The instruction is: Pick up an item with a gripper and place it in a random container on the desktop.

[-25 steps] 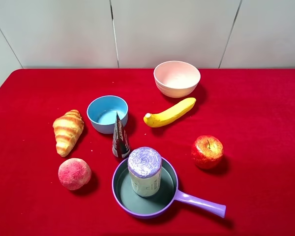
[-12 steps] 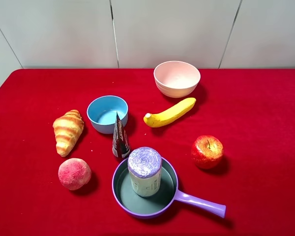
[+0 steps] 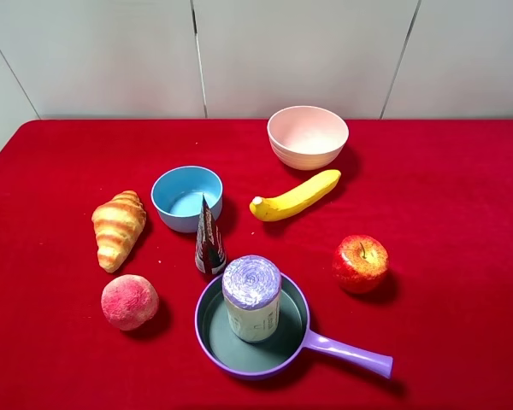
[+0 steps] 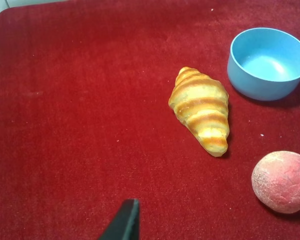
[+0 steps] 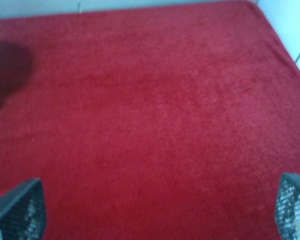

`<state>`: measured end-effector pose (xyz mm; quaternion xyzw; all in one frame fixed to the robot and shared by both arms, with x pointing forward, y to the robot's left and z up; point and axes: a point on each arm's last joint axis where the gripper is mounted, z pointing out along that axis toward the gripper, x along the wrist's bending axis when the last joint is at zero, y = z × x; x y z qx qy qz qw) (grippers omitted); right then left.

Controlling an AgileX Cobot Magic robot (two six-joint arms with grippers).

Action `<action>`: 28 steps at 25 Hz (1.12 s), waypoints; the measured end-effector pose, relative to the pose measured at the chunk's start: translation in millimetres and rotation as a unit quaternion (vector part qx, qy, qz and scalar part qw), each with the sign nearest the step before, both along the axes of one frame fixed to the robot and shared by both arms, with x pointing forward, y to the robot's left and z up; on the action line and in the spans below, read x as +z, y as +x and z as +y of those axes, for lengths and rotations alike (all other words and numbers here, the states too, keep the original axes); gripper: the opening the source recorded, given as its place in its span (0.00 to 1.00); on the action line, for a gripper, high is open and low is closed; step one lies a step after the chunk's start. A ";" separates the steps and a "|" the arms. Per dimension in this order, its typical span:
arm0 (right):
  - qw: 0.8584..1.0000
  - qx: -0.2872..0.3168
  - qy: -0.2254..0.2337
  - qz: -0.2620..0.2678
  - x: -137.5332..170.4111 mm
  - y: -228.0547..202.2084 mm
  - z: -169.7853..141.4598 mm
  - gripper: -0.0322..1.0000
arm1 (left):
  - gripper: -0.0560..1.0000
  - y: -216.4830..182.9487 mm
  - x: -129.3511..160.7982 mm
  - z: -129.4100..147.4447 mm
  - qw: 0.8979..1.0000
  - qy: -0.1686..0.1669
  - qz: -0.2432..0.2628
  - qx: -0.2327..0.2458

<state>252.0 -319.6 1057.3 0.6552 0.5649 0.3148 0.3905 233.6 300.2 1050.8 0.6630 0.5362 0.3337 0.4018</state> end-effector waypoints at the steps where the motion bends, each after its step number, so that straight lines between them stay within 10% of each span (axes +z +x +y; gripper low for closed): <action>1: 1.000 -0.004 0.001 -0.009 0.1 -3.7 0.5 0.70 | 0.99 0.0 0.0 0.0 1.000 0.000 0.000 0.000; 28: 0.997 0.068 -0.013 -0.039 -3.3 -17.4 16.6 0.70 | 0.99 0.0 0.0 0.0 1.000 0.000 0.000 0.000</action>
